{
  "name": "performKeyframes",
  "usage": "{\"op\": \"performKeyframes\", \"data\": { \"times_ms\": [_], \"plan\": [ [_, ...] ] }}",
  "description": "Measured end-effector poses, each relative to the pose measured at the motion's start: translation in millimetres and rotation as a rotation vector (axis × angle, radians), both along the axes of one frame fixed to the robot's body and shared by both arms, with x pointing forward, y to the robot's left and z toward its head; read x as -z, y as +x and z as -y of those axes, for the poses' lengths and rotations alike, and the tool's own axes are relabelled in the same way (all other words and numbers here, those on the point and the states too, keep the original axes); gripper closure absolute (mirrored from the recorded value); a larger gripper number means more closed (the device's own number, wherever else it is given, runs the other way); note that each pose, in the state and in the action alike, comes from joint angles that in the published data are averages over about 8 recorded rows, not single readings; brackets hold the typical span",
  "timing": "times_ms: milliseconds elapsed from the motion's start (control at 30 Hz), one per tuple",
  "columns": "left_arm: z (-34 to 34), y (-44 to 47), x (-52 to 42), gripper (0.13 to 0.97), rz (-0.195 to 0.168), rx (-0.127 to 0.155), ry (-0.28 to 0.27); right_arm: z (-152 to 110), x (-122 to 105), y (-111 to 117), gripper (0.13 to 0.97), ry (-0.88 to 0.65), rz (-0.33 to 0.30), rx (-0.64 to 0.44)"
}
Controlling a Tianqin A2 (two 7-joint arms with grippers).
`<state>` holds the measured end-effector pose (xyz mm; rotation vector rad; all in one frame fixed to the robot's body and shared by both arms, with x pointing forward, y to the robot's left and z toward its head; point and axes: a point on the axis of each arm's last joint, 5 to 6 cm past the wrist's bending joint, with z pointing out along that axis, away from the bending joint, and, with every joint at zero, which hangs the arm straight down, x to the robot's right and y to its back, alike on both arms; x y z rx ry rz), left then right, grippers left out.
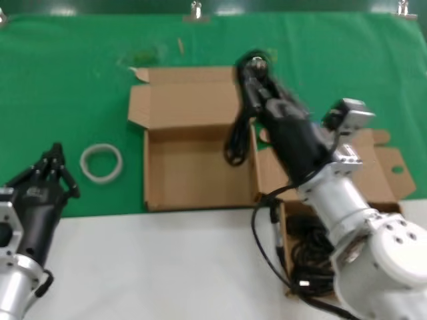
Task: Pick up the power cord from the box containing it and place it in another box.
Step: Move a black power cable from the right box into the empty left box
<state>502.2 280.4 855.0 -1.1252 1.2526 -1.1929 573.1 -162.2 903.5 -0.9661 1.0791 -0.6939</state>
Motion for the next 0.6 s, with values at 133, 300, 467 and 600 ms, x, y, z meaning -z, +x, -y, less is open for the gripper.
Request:
{"op": "performKeyframes", "data": {
  "times_ms": [133,300,467,600],
  "plan": [
    [0.0,0.0,0.0,0.957,0.000,0.000,0.000,-8,13,32,0.787,0.005,-0.085,-0.069],
    [0.0,0.0,0.0,0.957,0.000,0.000,0.000,7,34,62,0.787,-0.032,-0.181,-0.065],
    [0.0,0.0,0.0,0.957,0.000,0.000,0.000,40,55,85,0.787,-0.082,-0.254,-0.024],
    [0.0,0.0,0.0,0.957,0.000,0.000,0.000,60,71,99,0.787,-0.094,-0.303,-0.007]
  ]
}}
